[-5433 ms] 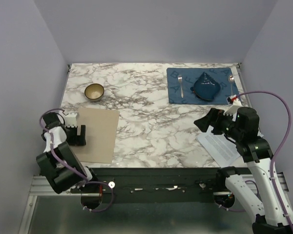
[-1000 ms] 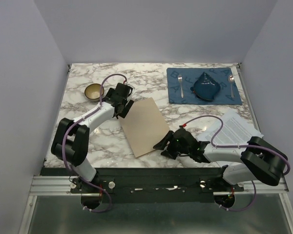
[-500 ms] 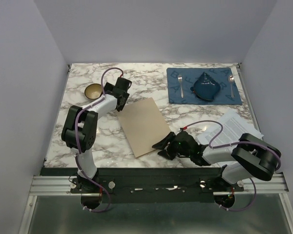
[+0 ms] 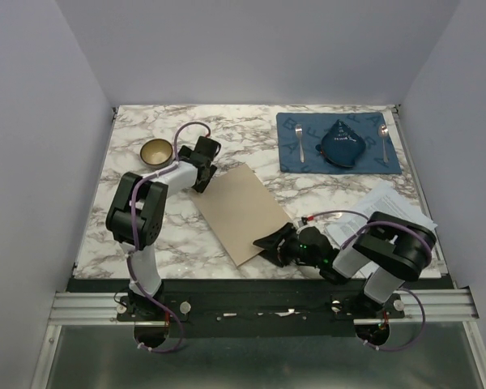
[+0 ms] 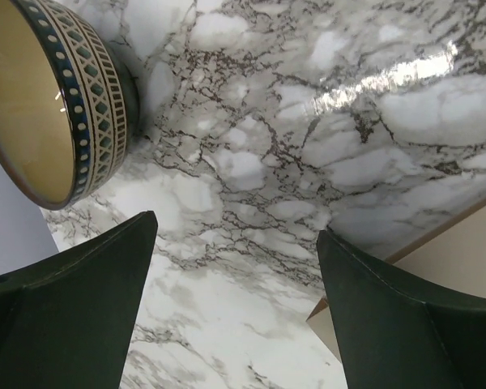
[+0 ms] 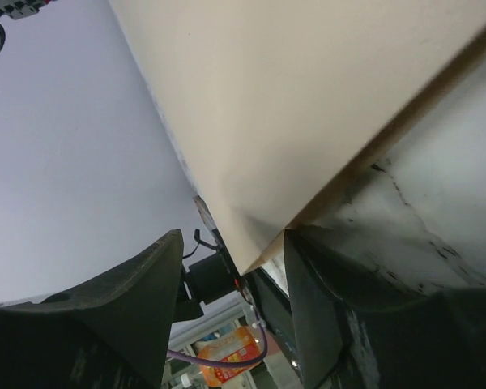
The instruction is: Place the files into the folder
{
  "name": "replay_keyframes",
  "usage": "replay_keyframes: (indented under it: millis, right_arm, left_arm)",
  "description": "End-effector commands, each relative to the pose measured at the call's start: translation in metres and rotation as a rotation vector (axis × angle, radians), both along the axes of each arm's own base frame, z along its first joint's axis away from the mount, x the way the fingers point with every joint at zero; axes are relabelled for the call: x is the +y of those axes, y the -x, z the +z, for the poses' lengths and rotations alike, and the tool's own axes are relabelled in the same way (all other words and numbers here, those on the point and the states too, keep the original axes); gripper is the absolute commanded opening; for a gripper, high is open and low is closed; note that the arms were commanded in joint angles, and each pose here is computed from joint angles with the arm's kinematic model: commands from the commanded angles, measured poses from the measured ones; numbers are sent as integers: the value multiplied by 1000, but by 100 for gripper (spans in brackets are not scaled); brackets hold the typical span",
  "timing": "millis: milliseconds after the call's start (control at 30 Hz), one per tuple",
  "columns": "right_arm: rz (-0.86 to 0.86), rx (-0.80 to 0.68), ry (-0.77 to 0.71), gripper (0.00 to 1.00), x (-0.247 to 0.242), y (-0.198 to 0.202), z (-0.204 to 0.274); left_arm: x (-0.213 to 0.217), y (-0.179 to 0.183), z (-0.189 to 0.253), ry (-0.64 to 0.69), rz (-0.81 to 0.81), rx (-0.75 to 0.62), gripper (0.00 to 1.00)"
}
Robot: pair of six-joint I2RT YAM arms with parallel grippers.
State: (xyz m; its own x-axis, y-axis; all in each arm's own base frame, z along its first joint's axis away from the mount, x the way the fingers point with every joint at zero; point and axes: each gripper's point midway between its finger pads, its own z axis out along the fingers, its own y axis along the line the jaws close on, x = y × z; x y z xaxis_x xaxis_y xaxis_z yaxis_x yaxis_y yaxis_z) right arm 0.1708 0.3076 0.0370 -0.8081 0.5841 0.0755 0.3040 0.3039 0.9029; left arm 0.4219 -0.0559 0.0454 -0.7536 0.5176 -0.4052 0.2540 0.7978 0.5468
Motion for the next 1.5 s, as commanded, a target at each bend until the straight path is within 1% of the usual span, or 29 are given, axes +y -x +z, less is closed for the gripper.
replay_keyframes:
  millis: [0,200,300,367,400,433,467,500,533,567,633,667,700,833,867,933,967,1000,1067,1100,1133,1167,1233,1267,1300,1333,1367,1400,1467]
  right_arm:
    - [-10,-97,-147,58,10,-9,33]
    - [-18,-146,-160,52,8,-11,44]
    - [-2,-158,-124,50,11,-13,43]
    - [15,-205,-110,43,17,-18,52]
    - [24,-199,-64,39,17,-18,44]
    - [38,-254,-42,31,18,-20,54]
    - [31,-276,-5,26,18,-25,56]
    - [50,-248,94,22,20,-28,47]
    - [60,-315,175,13,19,-36,52]
    - [26,-357,228,9,14,-45,65]
    - [43,-415,375,2,8,-51,74]
    - [1,-457,418,1,-1,-58,86]
    - [7,-468,486,1,-9,-58,84]
    - [-7,-598,669,0,-33,-69,110]
    - [-31,-612,734,0,-44,-73,112]
    - [19,-676,849,0,-53,-65,116]
    - [-18,-710,897,0,-58,-69,129]
    - [20,-739,942,1,-56,-60,131]
    - [44,-808,1018,1,-54,-60,144]
    - [88,-840,1040,0,-47,-51,145]
    - [146,-870,1106,1,-42,-49,138]
    - [146,-892,1147,0,-39,-48,142]
    - [218,-956,1205,1,-18,-33,149]
    - [220,-966,1296,0,-15,-34,141]
    - [274,-995,1357,0,-8,-19,136]
    - [244,-1003,1355,0,5,-17,150]
    - [214,-1009,1407,0,6,-16,152]
    - [291,-1015,1517,0,9,-7,134]
    - [274,-1006,1533,0,25,-2,138]
  left_arm:
    - [-4,14,0,20,-40,17,95]
    - [0,20,-2,7,-48,17,95]
    - [-2,23,-2,25,-56,21,95]
    - [-7,27,-2,58,-71,44,95]
    - [-10,28,2,72,-78,43,95]
    - [-12,32,3,82,-85,60,95]
    - [-17,34,5,115,-96,69,95]
    - [-20,35,15,134,-100,60,95]
    - [-21,37,25,151,-100,71,95]
    - [-24,39,34,180,-99,69,96]
    - [-29,41,70,263,-107,47,99]
    - [-30,40,85,288,-106,28,99]
    - [-32,41,106,333,-104,-5,99]
    - [-12,42,189,453,-48,-108,99]
    - [-8,45,200,473,-41,-125,99]
    - [8,53,223,508,-12,-165,99]
    - [12,57,228,515,-7,-175,99]
    - [17,63,236,523,-4,-195,99]
    - [20,73,232,533,-3,-176,99]
    - [21,76,229,533,1,-170,99]
    - [25,83,224,533,11,-162,99]
    - [26,85,219,531,13,-151,99]
    - [30,91,209,533,32,-132,99]
    - [33,93,206,534,43,-126,99]
    - [28,97,202,560,30,-110,99]
    - [29,101,194,563,36,-92,99]
    - [30,104,190,566,43,-84,99]
    - [30,106,186,568,43,-74,99]
    - [36,112,178,570,63,-58,99]
